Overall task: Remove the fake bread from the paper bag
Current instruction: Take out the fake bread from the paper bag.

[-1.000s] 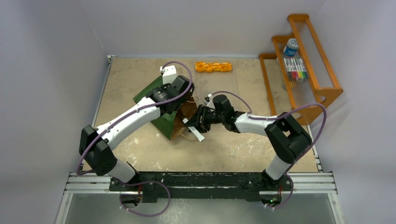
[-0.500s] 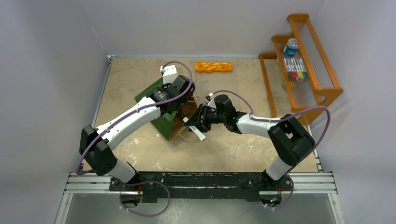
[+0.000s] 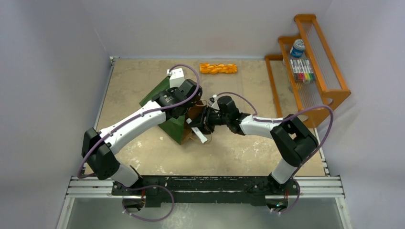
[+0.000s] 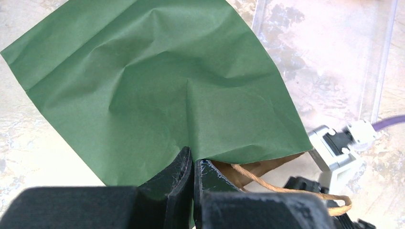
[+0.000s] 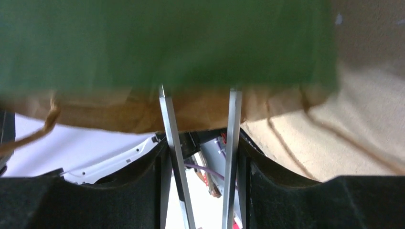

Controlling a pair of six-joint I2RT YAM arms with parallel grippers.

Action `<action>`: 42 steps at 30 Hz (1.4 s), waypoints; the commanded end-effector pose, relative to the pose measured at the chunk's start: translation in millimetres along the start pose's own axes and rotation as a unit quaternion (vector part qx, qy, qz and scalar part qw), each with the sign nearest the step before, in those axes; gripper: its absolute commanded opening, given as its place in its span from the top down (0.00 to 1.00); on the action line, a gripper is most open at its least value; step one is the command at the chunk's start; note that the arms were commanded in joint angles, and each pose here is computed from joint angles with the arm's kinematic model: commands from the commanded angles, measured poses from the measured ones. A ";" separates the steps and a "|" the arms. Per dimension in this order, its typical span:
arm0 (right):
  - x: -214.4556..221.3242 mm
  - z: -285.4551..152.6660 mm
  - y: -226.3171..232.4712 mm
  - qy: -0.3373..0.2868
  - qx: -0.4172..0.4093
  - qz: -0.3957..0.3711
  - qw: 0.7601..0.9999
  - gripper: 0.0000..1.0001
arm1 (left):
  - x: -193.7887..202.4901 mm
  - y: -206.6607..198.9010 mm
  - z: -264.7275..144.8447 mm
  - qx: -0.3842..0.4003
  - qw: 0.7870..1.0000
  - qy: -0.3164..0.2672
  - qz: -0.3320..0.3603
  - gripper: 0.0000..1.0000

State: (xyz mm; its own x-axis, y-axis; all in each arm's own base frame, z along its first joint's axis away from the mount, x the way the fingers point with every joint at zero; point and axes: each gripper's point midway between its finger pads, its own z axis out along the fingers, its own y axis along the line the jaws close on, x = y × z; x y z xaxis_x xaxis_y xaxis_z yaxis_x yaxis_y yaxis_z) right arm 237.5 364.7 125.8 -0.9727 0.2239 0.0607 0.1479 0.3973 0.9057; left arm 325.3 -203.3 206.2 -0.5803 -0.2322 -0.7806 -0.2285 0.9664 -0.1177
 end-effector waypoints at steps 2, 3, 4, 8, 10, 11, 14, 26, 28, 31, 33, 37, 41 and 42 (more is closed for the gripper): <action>-19.7 9.1 29.4 -0.019 -0.029 -0.029 0.999 0.51 | -14.0 -22.0 -12.8 0.039 0.998 -0.021 -0.037 1.00; -20.9 10.6 28.1 -0.020 -0.027 -0.028 0.999 0.51 | -12.9 -22.6 -13.3 0.040 0.998 -0.021 -0.036 1.00; -22.3 12.1 26.0 -0.021 -0.024 -0.026 0.999 0.51 | -12.5 -23.0 -13.6 0.041 0.998 -0.021 -0.036 1.00; -26.7 18.1 22.1 -0.024 -0.018 -0.023 0.999 0.52 | -10.7 -22.8 -12.9 0.040 0.998 -0.020 -0.032 1.00; -29.0 18.5 20.8 -0.029 -0.012 -0.027 0.999 0.60 | -10.3 -21.4 -12.1 0.037 0.999 -0.021 -0.032 1.00; -30.0 17.8 21.1 -0.033 -0.011 -0.029 0.999 0.64 | -10.1 -20.8 -11.4 0.035 0.999 -0.022 -0.031 1.00; -30.3 15.4 18.6 -0.037 0.000 -0.037 0.999 0.84 | -9.1 -16.3 -8.7 0.023 0.999 -0.026 -0.026 1.00; -26.6 -4.2 21.4 -0.055 0.022 -0.086 0.995 1.00 | -31.6 2.4 2.2 -0.031 0.996 -0.063 -0.050 1.00; -24.8 -8.1 23.8 -0.057 0.021 -0.093 0.994 1.00 | -34.4 4.7 3.2 -0.035 0.996 -0.066 -0.055 1.00; -23.6 -15.2 27.8 -0.064 0.021 -0.105 0.992 1.00 | -36.1 7.9 6.6 -0.042 0.995 -0.067 -0.060 1.00; -23.3 -19.0 29.7 -0.070 0.021 -0.111 0.991 1.00 | -35.8 8.7 8.6 -0.045 0.995 -0.068 -0.062 1.00; -24.0 -26.0 34.6 -0.084 0.017 -0.119 0.989 1.00 | -36.9 8.7 10.5 -0.050 0.994 -0.071 -0.066 1.00; -20.8 -34.1 38.6 -0.091 0.014 -0.126 0.988 1.00 | -42.8 10.7 11.4 -0.058 0.992 -0.078 -0.075 1.00; -19.8 -35.7 38.1 -0.092 0.016 -0.129 0.987 1.00 | -44.8 10.5 11.5 -0.059 0.992 -0.081 -0.079 1.00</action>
State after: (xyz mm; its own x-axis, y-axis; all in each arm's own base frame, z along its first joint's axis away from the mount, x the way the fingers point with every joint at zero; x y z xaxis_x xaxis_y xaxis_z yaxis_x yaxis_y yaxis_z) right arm 254.7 348.8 150.6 -0.9511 0.2592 -0.1683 -0.0137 0.5087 0.8608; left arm 343.1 -186.8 204.7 -0.4990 -0.2822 -0.8194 -0.3500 0.9306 -0.1073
